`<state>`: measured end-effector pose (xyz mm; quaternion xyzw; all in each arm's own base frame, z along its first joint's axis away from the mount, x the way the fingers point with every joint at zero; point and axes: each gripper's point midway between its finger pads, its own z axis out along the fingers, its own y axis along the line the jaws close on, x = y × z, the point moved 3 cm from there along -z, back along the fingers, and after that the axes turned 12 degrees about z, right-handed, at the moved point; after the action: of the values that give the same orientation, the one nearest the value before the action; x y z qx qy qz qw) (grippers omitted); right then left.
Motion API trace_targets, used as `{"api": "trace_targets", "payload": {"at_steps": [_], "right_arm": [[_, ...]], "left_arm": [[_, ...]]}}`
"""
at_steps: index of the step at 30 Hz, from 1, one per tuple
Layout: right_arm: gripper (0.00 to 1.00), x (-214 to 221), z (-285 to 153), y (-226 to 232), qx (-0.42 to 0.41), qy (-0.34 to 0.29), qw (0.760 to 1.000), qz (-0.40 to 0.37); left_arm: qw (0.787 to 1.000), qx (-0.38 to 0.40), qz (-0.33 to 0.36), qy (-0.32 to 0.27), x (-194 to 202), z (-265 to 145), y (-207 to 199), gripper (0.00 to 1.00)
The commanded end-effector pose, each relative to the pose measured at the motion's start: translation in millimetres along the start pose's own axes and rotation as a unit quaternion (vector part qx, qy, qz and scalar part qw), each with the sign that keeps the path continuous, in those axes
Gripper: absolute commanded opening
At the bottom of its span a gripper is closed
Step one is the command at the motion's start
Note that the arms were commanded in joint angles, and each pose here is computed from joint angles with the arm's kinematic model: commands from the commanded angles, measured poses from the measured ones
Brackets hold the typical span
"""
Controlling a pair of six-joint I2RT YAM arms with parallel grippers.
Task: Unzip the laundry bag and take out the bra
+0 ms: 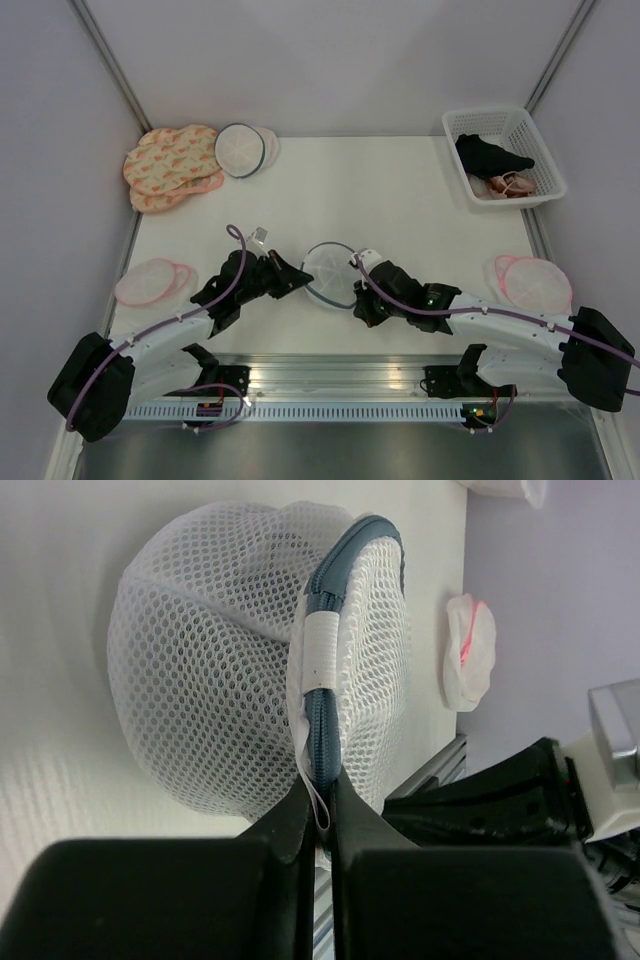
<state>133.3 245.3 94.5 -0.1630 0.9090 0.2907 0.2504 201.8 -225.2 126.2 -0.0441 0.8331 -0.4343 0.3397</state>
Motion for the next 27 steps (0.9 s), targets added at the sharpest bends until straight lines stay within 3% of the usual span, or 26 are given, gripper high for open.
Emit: {"api": "trace_targets", "payload": {"at_steps": [1, 5, 9, 18, 20, 21, 23, 24, 27], "right_arm": [[0.00, -15, -15, -44, 0.157, -0.040, 0.987, 0.014], [0.00, -35, -11, -73, 0.240, -0.088, 0.966, 0.037], [0.00, -51, 3, -81, 0.251, -0.110, 0.961, 0.027], [0.01, -65, 15, -47, 0.137, -0.122, 0.983, 0.033], [0.00, -63, 16, -42, 0.117, -0.117, 0.986, 0.036], [0.00, -63, 18, -39, 0.107, -0.118, 0.986, 0.037], [0.00, -59, 21, -31, 0.080, -0.106, 0.990, 0.040], [0.01, -60, 23, -27, 0.066, -0.108, 0.991, 0.042], [0.00, -58, 26, -12, 0.019, -0.096, 0.994, 0.046]], "left_arm": [[0.999, -0.013, 0.050, -0.006, -10, -5, 2, 0.02], [0.997, 0.002, 0.077, 0.031, -5, -5, -4, 0.02], [0.989, 0.010, 0.129, 0.068, -8, 3, -5, 0.02], [0.990, -0.024, 0.136, 0.023, -79, 43, 10, 0.02], [0.990, -0.024, 0.135, 0.016, -93, 54, 8, 0.19], [0.991, -0.024, 0.129, 0.012, -97, 58, 9, 0.58], [0.993, -0.030, 0.110, 0.018, -98, 65, 13, 0.94], [0.994, -0.032, 0.104, 0.018, -98, 65, 14, 1.00], [0.995, -0.050, 0.082, 0.006, -91, 51, 17, 1.00]]}}
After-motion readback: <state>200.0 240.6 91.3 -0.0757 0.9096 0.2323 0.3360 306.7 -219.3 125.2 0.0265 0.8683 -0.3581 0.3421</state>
